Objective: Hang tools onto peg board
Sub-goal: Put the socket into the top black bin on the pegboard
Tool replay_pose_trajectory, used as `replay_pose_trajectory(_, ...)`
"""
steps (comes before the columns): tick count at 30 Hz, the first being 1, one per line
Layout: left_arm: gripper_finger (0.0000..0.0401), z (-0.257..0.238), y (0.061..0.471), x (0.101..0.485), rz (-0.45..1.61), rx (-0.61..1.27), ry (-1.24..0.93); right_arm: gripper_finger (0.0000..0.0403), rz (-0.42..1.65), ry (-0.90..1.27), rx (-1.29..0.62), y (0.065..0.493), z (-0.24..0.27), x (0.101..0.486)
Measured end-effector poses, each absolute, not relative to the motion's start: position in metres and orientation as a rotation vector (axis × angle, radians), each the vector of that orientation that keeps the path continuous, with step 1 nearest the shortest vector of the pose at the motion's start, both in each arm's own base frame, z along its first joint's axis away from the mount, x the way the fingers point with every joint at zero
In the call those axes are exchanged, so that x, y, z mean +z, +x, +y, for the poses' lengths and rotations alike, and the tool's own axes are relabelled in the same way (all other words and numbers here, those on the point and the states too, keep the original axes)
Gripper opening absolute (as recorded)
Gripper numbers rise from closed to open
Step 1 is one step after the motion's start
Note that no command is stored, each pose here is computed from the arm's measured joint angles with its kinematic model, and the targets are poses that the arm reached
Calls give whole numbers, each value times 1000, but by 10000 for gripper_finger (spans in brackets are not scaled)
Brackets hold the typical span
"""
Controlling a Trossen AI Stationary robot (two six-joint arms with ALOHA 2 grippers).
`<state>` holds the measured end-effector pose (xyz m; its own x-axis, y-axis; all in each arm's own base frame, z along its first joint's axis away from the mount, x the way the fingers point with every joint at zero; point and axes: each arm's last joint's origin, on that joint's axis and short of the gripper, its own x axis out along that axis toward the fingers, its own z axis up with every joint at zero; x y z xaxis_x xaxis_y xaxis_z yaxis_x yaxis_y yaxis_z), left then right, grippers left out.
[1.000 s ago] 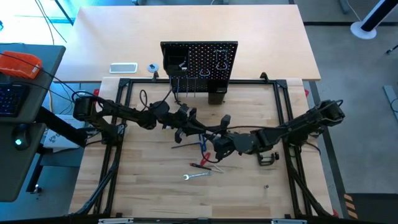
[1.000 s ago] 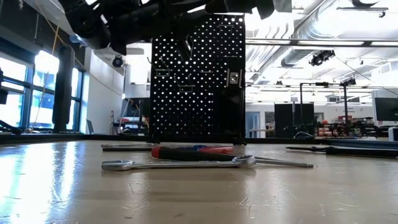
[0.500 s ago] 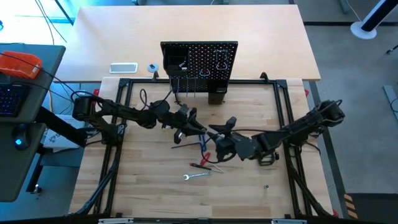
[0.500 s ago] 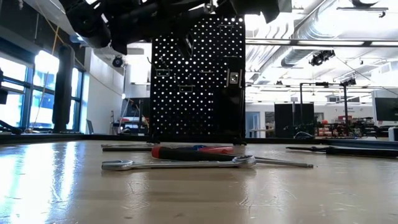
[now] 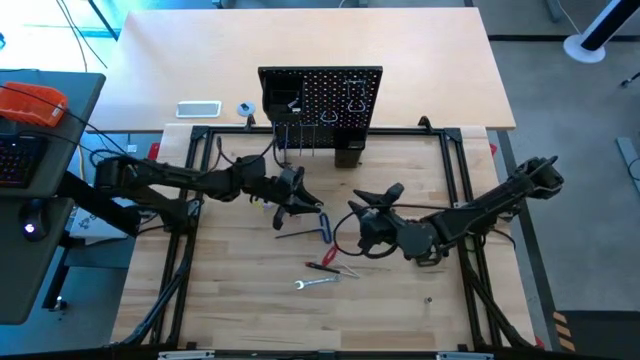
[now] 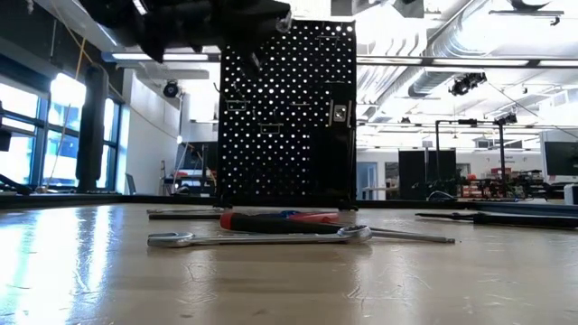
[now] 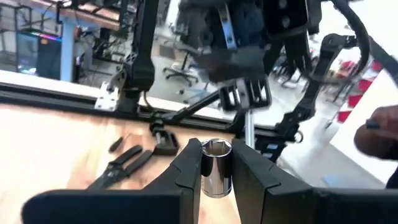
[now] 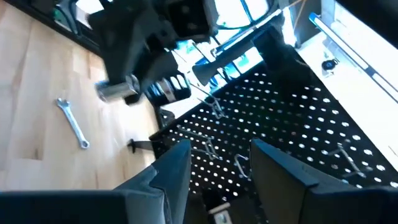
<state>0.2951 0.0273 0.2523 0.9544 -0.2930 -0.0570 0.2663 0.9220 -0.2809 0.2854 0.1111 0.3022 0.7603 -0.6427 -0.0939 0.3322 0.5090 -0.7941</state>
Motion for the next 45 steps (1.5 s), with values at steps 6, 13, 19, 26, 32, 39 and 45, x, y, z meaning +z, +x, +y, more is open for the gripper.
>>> replay_pose_trajectory(6, 50, 20, 265, 279, 117, -216, -192, 159, 419, -813, -615, 275, 106, 307)
replay_pose_trajectory(13, 50, 23, 217, 323, 8, 8, -34, 158, 444, -799, -608, 273, 103, 303)
replay_pose_trajectory(19, 50, 26, 197, 375, -44, 172, 149, 158, 456, -776, -605, 275, 98, 301)
replay_pose_trajectory(26, 50, 37, 203, 419, 38, 346, 343, 158, 474, -753, -603, 274, 96, 297)
replay_pose_trajectory(32, 50, 51, 216, 442, 64, 407, 400, 158, 493, -721, -604, 272, 95, 292)
replay_pose_trajectory(39, 50, 79, 229, 459, 133, 506, 421, 158, 513, -668, -591, 270, 94, 287)
replay_pose_trajectory(45, 50, 101, 242, 456, 268, 570, 388, 158, 528, -647, -586, 267, 95, 283)
